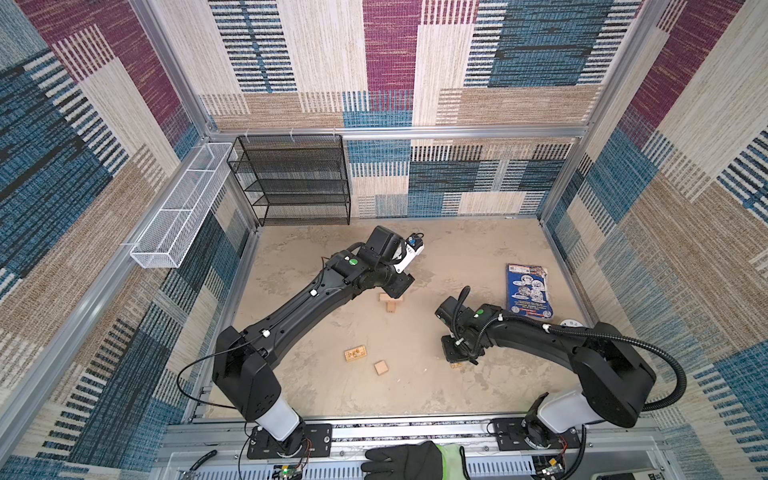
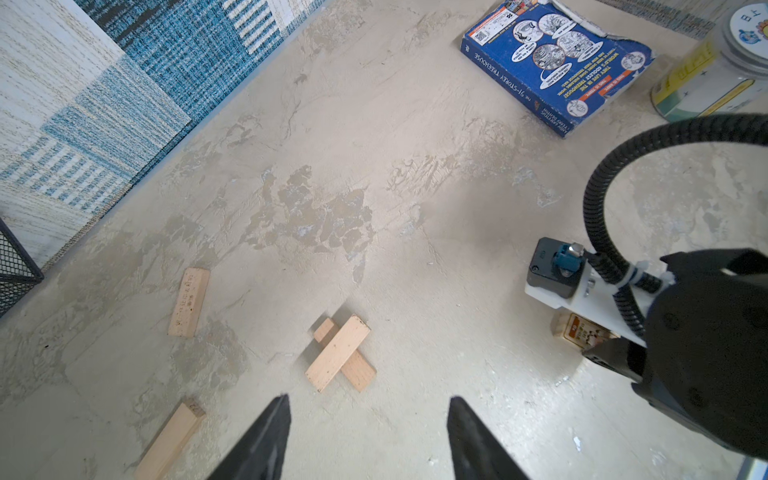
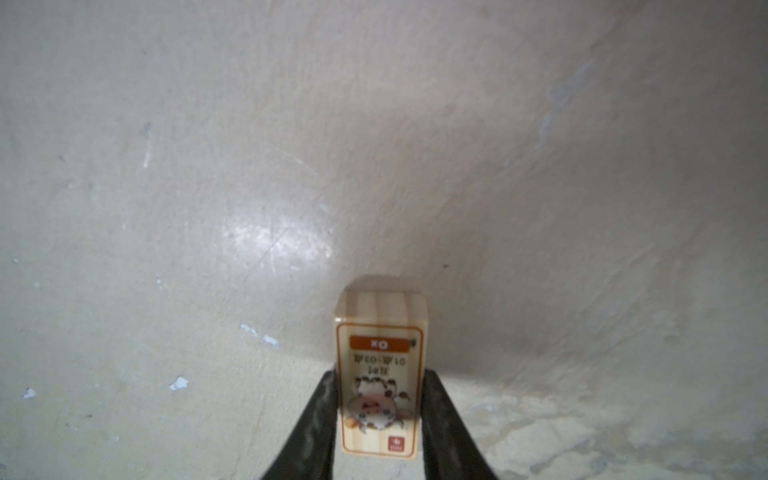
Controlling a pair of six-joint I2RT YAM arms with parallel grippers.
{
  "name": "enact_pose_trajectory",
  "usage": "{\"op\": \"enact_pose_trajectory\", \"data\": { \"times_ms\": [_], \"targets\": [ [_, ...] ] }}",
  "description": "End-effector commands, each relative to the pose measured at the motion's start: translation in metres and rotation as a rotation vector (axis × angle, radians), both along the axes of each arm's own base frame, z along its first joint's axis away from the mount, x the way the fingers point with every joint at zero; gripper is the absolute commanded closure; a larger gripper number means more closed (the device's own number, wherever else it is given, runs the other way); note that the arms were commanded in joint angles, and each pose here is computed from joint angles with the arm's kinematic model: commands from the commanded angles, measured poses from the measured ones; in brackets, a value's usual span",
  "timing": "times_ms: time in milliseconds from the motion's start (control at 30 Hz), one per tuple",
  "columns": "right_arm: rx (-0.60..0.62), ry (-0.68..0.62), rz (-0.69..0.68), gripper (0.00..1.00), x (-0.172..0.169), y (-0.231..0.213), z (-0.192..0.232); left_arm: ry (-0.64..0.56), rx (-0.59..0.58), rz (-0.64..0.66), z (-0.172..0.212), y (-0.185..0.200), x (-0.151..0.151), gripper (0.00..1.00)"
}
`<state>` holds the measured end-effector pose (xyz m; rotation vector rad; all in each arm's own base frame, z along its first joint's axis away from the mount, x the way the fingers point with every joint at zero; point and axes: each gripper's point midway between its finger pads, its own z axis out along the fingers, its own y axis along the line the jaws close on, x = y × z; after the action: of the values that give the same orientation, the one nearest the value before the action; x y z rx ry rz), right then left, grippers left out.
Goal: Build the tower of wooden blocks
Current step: 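Close the right gripper on the cow-printed block, then lift the cow-printed block with the right gripper while the left arm holds still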
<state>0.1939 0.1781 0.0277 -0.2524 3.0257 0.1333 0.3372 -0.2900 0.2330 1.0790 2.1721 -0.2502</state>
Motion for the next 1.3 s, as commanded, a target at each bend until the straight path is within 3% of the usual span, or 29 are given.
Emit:
{"op": "enact_pose_trajectory", "data": {
  "times_ms": [0,200,500,733,1067,1267],
  "targets": [
    [-0.005,-0.015,-0.003,0.69,0.004,0.001,0.001,-0.006,0.022,-0.01,-0.003,0.001,0.0,0.35],
    [-0.008,-0.012,-0.007,0.8,0.004,0.001,0.001,-0.006,0.025,-0.009,-0.004,0.001,0.0,0.35],
    [-0.007,-0.014,-0.015,0.87,0.006,0.003,0.002,-0.015,0.034,0.001,-0.004,0.003,0.002,0.35],
    [0.01,-0.01,-0.018,1.0,0.004,0.005,0.002,-0.027,0.047,0.019,-0.005,0.007,0.005,0.35],
    [0.01,-0.032,-0.063,1.0,0.013,0.008,0.011,-0.043,0.025,0.082,0.007,0.013,0.01,0.35],
    [0.025,-0.06,-0.09,1.0,0.02,0.011,0.025,0.011,-0.031,0.141,0.007,0.009,0.009,0.35]
  ]
}}
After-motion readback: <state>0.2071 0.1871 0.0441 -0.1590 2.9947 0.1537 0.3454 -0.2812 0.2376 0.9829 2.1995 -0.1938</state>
